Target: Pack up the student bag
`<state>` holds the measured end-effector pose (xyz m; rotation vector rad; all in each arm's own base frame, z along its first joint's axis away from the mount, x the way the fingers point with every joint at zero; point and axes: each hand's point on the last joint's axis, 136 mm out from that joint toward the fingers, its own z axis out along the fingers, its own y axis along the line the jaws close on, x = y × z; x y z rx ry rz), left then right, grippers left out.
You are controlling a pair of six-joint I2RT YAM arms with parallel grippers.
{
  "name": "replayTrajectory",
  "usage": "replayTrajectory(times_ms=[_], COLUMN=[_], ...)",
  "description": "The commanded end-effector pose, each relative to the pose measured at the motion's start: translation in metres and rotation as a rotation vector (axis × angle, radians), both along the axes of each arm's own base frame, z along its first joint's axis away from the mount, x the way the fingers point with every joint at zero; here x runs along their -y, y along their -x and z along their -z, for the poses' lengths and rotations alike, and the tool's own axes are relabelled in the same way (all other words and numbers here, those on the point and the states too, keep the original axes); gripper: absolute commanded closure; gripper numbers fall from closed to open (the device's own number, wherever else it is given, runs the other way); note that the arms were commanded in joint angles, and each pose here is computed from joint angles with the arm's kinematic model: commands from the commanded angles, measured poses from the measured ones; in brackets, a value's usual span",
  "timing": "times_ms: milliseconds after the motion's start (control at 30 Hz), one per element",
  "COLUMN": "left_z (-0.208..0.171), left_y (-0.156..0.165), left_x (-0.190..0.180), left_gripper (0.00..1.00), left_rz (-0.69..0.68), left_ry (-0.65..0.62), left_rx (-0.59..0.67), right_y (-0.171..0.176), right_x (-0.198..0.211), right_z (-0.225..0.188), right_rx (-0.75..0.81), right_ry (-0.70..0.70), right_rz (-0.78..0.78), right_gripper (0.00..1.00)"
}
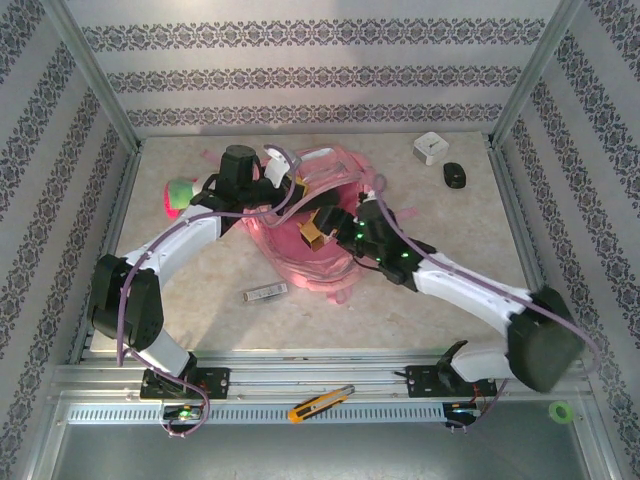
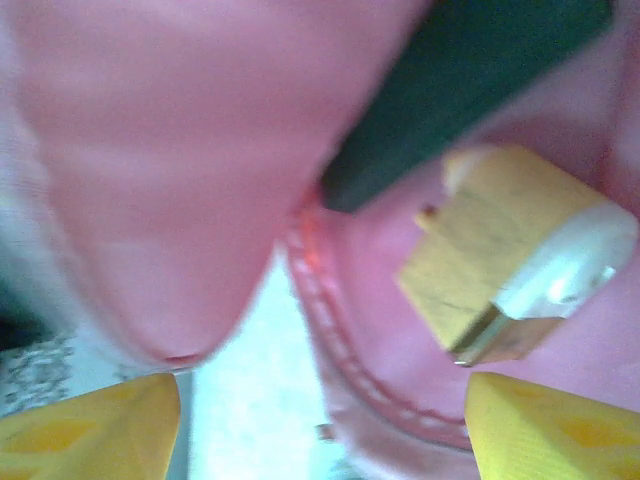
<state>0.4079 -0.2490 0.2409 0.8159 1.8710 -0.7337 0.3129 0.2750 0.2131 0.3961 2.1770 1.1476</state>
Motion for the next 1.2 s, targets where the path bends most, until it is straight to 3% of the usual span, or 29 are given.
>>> replayTrajectory(times_ms=[0,200,300,433,567,733,967,1067,1167], left_z=[-0.043,-0.008,0.036,0.105,0.147,0.149,0.131,0.116,0.079], left_y=[0.007,0.040,0.069,0.086,0.093,0.085,0.073,0.065,0.055], left_x=[0.001,0.013,0.023,0.023,0.017,0.015,0.017,0.017,0.014], left_gripper=[1.00,1.00,1.00,1.00,0.99,0.91,0.87,0.61,0.43], left_rz=[0.052,0.223,0.358,0.425,0.443,0.375,0.299,0.225,0.124], left_ry=[0.051,-0.069,-0.244,-0.527,-0.633,-0.640,-0.612,-0.563,-0.421], left_rx=[0.167,0.203,0.201,0.152,0.088,0.094,0.125,0.121,0.115], right_y=[0.020,0.039,0.041,0.040,0.038,0.036,0.031,0.031,0.032], right_x=[0.028,0.069,0.082,0.086,0.086,0.084,0.072,0.058,0.049], right_z=[-0.015,-0.045,-0.040,-0.021,0.004,0.031,0.040,0.034,0.024], right_rx=[0.081,0.166,0.163,0.130,0.081,0.027,0.019,0.069,0.191], right_ry=[0.124,0.219,0.234,0.227,0.234,0.282,0.340,0.400,0.537], right_rz=[-0.016,0.025,0.054,0.071,0.068,0.058,-0.013,-0.118,-0.242], right_gripper=[0.29,0.31,0.31,0.32,0.31,0.32,0.31,0.29,0.29])
